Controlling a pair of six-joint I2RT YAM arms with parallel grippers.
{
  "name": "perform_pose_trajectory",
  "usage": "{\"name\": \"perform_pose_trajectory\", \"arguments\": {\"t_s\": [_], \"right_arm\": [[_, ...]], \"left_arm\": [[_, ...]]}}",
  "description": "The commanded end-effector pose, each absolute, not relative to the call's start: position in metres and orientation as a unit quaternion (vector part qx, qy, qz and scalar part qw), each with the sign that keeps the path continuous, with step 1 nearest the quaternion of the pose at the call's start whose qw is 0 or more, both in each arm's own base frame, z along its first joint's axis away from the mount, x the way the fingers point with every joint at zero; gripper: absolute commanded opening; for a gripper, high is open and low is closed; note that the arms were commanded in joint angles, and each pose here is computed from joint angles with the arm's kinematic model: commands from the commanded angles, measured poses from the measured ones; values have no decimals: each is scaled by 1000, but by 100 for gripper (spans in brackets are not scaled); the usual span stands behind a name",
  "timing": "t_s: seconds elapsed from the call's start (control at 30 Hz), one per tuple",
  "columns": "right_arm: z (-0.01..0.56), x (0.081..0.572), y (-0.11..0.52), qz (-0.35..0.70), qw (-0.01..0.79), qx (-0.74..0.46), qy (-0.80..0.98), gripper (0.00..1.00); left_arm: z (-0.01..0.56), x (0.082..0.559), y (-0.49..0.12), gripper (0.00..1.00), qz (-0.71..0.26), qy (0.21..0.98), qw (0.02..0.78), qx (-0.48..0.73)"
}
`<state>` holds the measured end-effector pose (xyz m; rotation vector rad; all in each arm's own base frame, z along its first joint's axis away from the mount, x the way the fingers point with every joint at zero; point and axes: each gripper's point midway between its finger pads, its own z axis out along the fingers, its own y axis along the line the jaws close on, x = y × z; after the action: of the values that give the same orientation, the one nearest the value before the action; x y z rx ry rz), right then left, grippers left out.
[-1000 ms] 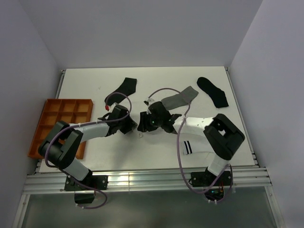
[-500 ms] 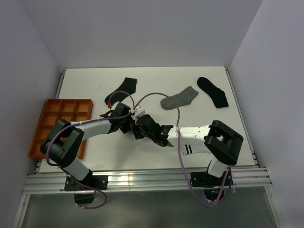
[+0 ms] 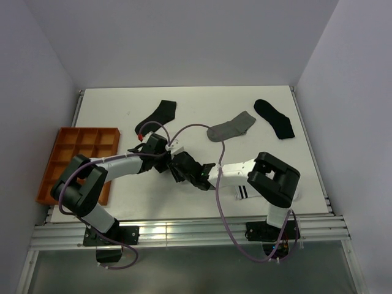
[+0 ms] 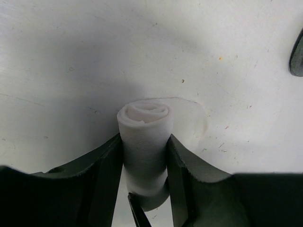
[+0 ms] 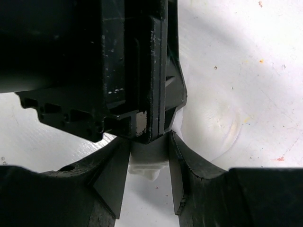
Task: Roll the socks
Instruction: Roll the sock at the center of the board.
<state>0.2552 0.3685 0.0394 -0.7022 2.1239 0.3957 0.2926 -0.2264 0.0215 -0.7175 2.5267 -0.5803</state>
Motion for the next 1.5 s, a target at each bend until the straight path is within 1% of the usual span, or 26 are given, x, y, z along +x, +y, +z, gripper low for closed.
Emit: {"name": "perform_pose_trajectory", "arguments": {"t_s": [0.0, 0.17, 0.33, 0.37, 0.43, 0.47, 0.53, 0.57, 0.6, 0.63, 0.77, 0.87, 0.9, 1.07, 1.13, 1.27, 1.47], "right_arm": [[10, 243, 358, 122, 374, -311, 865, 45], [-19, 234, 350, 94, 326, -333, 880, 44], [-31, 235, 345, 68, 308, -340, 886, 44], [-34, 234, 344, 64, 304, -343, 887, 42], [-40, 232, 343, 62, 297, -346, 888, 35], [-40, 233, 345, 64, 296, -347, 887, 25], [-43, 232, 344, 60, 291, -349, 889, 12], [-43, 230, 345, 69, 285, -350, 890, 3], [-41, 229, 348, 79, 283, -351, 889, 0], [-41, 227, 349, 90, 279, -349, 890, 0], [-30, 223, 354, 185, 232, -330, 896, 0], [-26, 227, 352, 228, 206, -307, 900, 0], [-24, 219, 356, 259, 183, -308, 897, 0], [-21, 213, 361, 328, 120, -278, 895, 0], [-17, 214, 365, 369, 103, -263, 885, 0], [-20, 214, 360, 413, 59, -204, 886, 0], [-28, 215, 355, 423, 23, -162, 891, 0]], "left_arm": [[-35, 222, -178, 47, -88, 953, 120, -265], [-37, 213, -168, 48, -91, 943, 118, -296], [-36, 206, -154, 49, -93, 934, 125, -322], [-36, 207, -152, 49, -94, 932, 127, -327], [-34, 209, -151, 51, -98, 929, 130, -332], [-33, 210, -152, 52, -102, 928, 130, -335], [-27, 215, -156, 55, -118, 923, 136, -340], [-25, 217, -157, 56, -122, 921, 140, -342], [-22, 220, -158, 59, -127, 919, 144, -344], [-17, 224, -158, 60, -134, 914, 155, -349], [0, 235, -155, 66, -152, 901, 181, -364], [9, 240, -148, 69, -161, 888, 198, -382], [15, 242, -147, 70, -169, 884, 206, -386], [21, 245, -140, 72, -184, 871, 223, -396], [25, 246, -144, 72, -204, 868, 229, -390], [26, 243, -153, 73, -246, 861, 237, -377], [37, 246, -162, 73, -284, 849, 255, -365]]}}
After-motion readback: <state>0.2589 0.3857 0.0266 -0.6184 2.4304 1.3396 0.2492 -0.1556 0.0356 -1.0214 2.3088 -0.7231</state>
